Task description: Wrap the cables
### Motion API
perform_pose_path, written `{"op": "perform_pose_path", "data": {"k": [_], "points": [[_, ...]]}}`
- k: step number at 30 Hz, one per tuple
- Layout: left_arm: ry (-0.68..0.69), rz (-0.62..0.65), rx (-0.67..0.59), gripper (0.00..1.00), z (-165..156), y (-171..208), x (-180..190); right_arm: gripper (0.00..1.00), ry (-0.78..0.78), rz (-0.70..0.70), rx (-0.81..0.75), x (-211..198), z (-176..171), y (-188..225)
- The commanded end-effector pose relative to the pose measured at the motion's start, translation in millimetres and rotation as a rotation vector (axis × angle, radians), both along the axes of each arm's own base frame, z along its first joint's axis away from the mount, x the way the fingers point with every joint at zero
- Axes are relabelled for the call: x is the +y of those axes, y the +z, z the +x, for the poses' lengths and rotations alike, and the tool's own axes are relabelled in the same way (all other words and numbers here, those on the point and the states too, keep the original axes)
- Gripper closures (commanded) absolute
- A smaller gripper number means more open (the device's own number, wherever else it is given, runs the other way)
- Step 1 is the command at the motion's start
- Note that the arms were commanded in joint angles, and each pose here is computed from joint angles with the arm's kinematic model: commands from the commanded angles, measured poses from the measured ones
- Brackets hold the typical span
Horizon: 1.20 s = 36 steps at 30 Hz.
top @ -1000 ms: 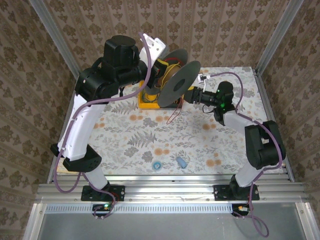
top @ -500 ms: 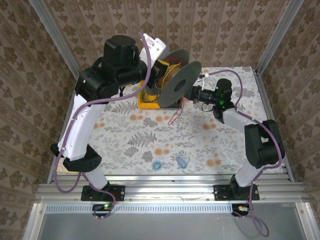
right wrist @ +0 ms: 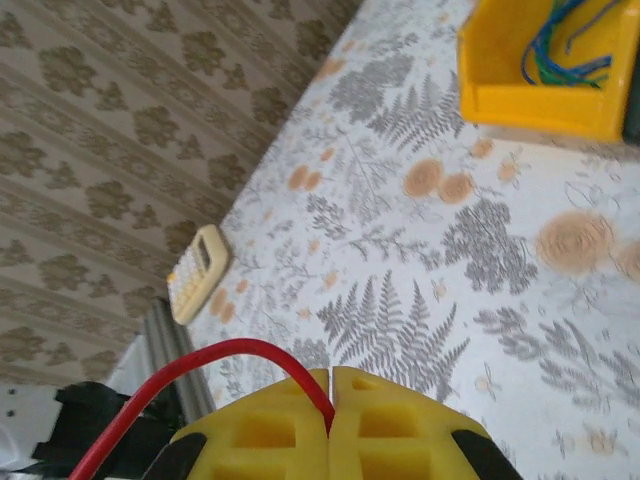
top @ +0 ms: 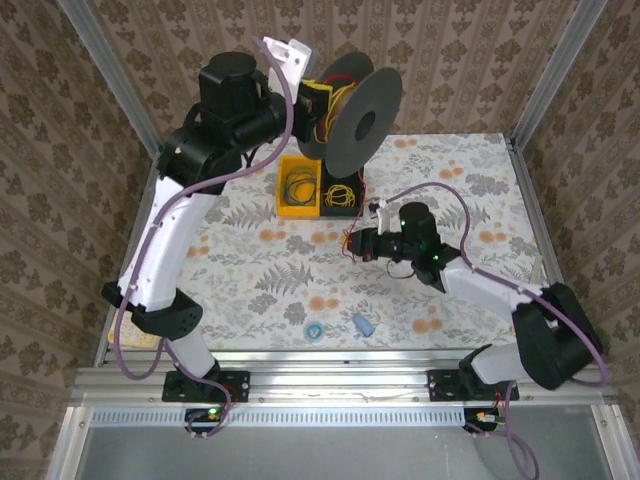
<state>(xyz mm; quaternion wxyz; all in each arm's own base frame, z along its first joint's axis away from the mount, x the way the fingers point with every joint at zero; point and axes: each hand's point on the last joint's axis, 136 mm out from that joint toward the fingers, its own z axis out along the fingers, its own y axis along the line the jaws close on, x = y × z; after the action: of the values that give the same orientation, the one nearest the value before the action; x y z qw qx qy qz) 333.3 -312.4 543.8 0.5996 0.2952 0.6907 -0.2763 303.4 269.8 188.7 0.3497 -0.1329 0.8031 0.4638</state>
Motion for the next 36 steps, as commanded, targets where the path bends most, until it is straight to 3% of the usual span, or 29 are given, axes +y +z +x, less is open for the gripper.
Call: {"op": "perform_pose_path", "data": {"k": [1, 8, 18, 22, 30, 36], "points": [[0.088, -0.238, -0.116, 1.0, 25, 54, 5, 1.0, -0.16, -0.182, -0.005, -20, -12, -18], [0.211, -0.217, -0.05, 1.0, 73, 15, -8, 1.0, -0.309, -0.386, -0.083, -52, -45, 14], [0.363, -0.041, 0.017, 1.0, 119, -50, -14, 1.0, -0.229, -0.588, -0.19, -41, -69, 63], [0.389, 0.068, 0.047, 1.0, 130, -82, -17, 1.0, -0.202, -0.629, -0.299, -30, -69, 104], [0.366, 0.16, 0.063, 1.0, 123, -110, -14, 1.0, -0.236, -0.672, -0.559, -48, -54, 207], [0.273, 0.213, 0.074, 1.0, 96, -124, -14, 1.0, -0.283, -0.672, -0.655, -73, -17, 258]]}}
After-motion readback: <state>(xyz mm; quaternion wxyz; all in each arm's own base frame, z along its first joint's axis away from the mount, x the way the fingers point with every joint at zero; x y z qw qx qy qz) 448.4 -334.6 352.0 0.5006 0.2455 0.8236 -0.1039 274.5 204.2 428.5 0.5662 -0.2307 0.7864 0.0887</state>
